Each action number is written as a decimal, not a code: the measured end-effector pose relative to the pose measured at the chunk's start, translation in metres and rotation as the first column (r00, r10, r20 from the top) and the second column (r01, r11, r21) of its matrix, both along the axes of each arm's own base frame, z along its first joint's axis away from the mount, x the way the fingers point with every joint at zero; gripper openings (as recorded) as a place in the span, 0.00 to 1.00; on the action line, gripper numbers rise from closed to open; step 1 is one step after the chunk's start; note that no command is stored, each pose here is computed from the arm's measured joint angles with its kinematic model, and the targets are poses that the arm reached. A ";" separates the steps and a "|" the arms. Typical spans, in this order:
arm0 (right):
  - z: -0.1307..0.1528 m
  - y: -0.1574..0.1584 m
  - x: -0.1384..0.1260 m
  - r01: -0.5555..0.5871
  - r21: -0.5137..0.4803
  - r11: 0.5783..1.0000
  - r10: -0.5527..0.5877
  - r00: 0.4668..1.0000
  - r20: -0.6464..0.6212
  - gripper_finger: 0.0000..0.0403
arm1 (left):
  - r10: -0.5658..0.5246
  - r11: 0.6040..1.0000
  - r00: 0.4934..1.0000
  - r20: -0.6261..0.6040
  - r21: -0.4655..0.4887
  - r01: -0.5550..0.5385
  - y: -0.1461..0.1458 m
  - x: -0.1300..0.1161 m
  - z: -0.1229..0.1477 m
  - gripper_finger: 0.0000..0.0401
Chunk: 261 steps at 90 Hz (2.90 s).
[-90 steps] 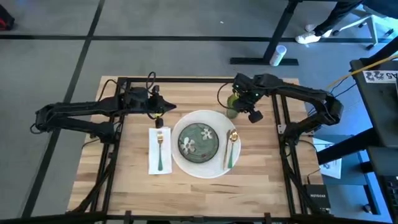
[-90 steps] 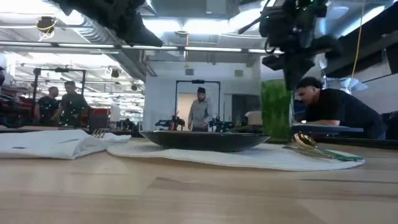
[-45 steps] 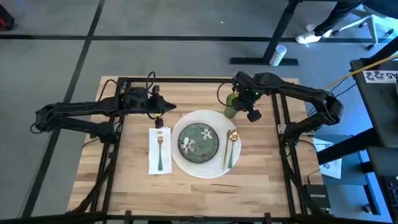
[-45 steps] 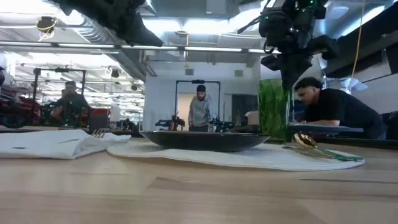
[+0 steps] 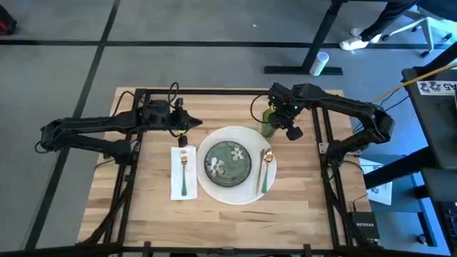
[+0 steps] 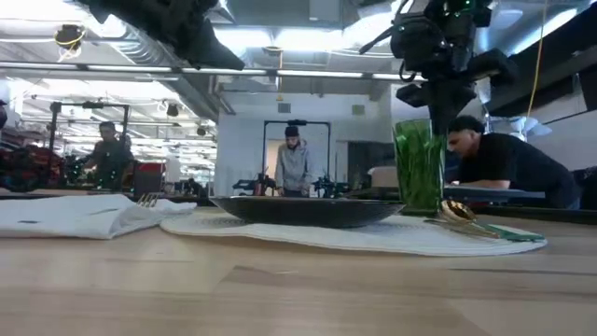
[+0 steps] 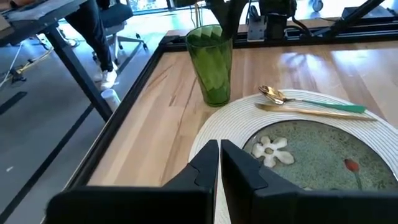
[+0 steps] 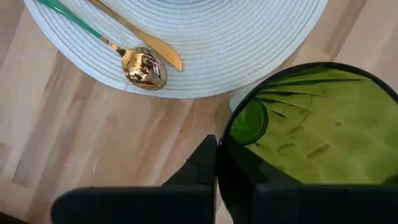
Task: Set table place
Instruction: Put the green cup on the top right of the white table mat, then adjust the white table napkin
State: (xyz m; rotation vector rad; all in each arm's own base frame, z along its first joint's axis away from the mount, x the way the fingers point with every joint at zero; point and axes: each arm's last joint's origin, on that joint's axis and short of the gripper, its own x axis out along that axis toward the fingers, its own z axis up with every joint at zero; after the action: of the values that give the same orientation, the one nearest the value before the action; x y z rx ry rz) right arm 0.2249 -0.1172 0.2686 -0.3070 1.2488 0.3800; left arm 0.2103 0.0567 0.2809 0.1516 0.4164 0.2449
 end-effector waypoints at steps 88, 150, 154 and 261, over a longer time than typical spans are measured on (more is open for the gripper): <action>0.000 -0.001 0.001 0.053 -0.024 0.998 -0.053 0.999 -0.012 0.19 | -0.004 1.000 0.999 -0.042 0.001 0.005 0.000 -0.002 -0.003 0.00; 0.001 -0.002 0.003 0.085 -0.027 0.996 -0.085 0.996 0.008 0.19 | -0.002 1.000 0.997 -0.072 -0.012 0.001 -0.006 -0.023 0.017 0.00; 0.001 -0.002 0.003 0.085 -0.027 0.996 -0.085 0.996 0.008 0.19 | -0.001 1.000 0.997 -0.075 -0.015 0.000 -0.006 -0.023 0.017 0.00; 0.061 0.025 0.009 -0.031 -0.087 0.996 0.031 0.999 0.007 0.05 | 0.074 0.987 0.912 -0.403 -0.104 -0.126 -0.014 -0.043 -0.010 0.00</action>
State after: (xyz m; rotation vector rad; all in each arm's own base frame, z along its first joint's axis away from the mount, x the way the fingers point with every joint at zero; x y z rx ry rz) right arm 0.2340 -0.0919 0.3299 -0.4023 1.2559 0.3511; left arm 0.1674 0.0429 0.2706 0.0530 0.8461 0.2883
